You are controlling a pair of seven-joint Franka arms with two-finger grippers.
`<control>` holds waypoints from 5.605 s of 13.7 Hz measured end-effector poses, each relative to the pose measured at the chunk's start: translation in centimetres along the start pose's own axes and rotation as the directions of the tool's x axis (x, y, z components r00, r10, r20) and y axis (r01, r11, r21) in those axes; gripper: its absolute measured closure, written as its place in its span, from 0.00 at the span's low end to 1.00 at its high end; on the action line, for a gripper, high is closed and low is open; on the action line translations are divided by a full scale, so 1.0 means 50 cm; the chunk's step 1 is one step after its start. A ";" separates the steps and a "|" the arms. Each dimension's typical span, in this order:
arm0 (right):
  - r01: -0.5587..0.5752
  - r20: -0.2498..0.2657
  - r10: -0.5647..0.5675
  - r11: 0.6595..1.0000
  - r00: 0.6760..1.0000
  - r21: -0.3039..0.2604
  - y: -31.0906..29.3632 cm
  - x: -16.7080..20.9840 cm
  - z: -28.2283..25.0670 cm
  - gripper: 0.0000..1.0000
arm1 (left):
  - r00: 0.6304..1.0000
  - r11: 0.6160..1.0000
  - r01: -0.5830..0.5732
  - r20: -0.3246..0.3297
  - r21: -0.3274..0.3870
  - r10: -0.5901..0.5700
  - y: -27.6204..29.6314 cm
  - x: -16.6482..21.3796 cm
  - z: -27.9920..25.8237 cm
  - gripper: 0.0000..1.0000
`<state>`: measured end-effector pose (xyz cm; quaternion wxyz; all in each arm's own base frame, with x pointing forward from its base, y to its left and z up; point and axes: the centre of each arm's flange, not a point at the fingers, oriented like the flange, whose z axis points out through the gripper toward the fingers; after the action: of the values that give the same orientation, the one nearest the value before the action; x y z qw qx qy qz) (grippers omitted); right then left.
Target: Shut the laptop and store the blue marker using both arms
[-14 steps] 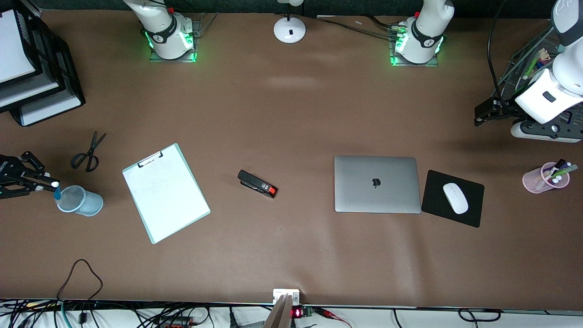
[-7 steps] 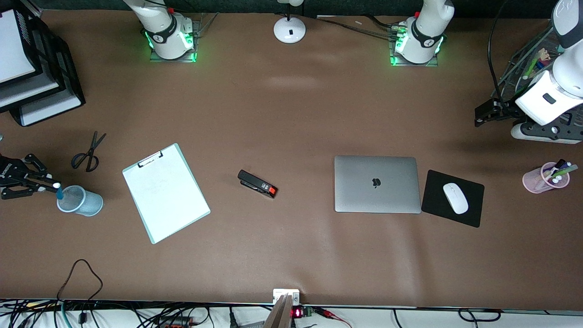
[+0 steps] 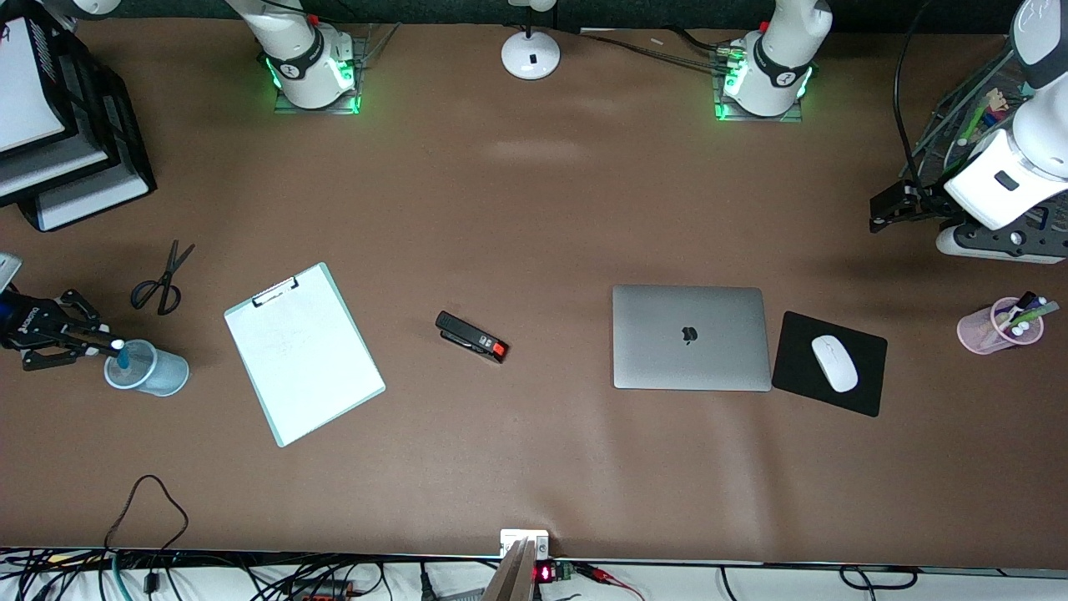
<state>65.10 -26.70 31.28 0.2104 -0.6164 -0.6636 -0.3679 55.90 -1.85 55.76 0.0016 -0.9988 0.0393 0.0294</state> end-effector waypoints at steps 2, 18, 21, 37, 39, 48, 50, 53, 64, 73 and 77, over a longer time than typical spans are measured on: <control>-0.010 -0.002 0.010 1.000 1.000 0.000 -0.007 -0.017 0.002 0.83 | 1.000 1.000 -0.001 -0.001 0.000 0.001 0.001 0.002 -0.001 0.00; -0.048 0.007 0.048 0.999 0.999 -0.003 -0.023 -0.098 0.018 0.83 | 1.000 1.000 -0.005 0.010 0.000 0.005 0.005 0.007 0.002 0.00; -0.048 0.011 0.048 0.999 0.999 0.002 -0.018 -0.119 0.033 0.83 | 1.000 1.000 -0.005 0.016 -0.001 0.005 0.006 0.005 0.003 0.00; -0.140 0.011 0.140 0.990 0.990 -0.004 -0.023 -0.159 0.042 0.36 | 1.000 1.000 -0.005 0.026 -0.001 0.005 0.006 0.003 0.005 0.00; -0.188 -0.003 0.188 0.982 0.982 0.009 -0.019 -0.147 0.038 0.15 | 1.000 1.000 -0.005 0.026 -0.001 0.005 0.006 0.003 0.005 0.00; -0.367 0.112 0.360 0.928 0.926 0.055 0.042 0.063 -0.069 0.00 | 0.999 1.000 -0.003 0.043 -0.002 0.003 0.003 -0.001 0.007 0.00; -0.397 0.139 0.387 0.916 0.912 0.056 0.060 0.128 -0.079 0.00 | 0.999 1.000 -0.002 0.045 -0.002 0.002 0.003 -0.001 0.008 0.00; -0.481 0.185 0.462 0.874 0.867 0.074 0.075 0.221 -0.078 0.00 | 0.999 1.000 -0.002 0.046 -0.002 0.002 0.002 -0.001 0.008 0.00; -0.614 0.326 0.570 0.788 0.754 0.043 0.125 0.398 -0.003 0.00 | 0.999 1.000 -0.002 0.047 -0.002 0.002 0.002 -0.002 0.008 0.00; -0.759 0.359 0.711 0.651 0.604 -0.014 0.147 0.548 0.087 0.00 | 0.998 1.000 0.003 0.062 -0.003 -0.003 -0.003 -0.005 0.010 0.00; -0.832 0.378 0.788 0.550 0.486 -0.076 0.157 0.627 0.139 0.00 | 0.998 1.000 0.004 0.062 -0.003 -0.003 -0.004 -0.005 0.010 0.00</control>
<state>69.21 -0.97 51.61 0.2657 -0.8994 -0.3413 -0.0628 55.62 -1.65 55.28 0.0014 -0.9975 0.0375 0.0604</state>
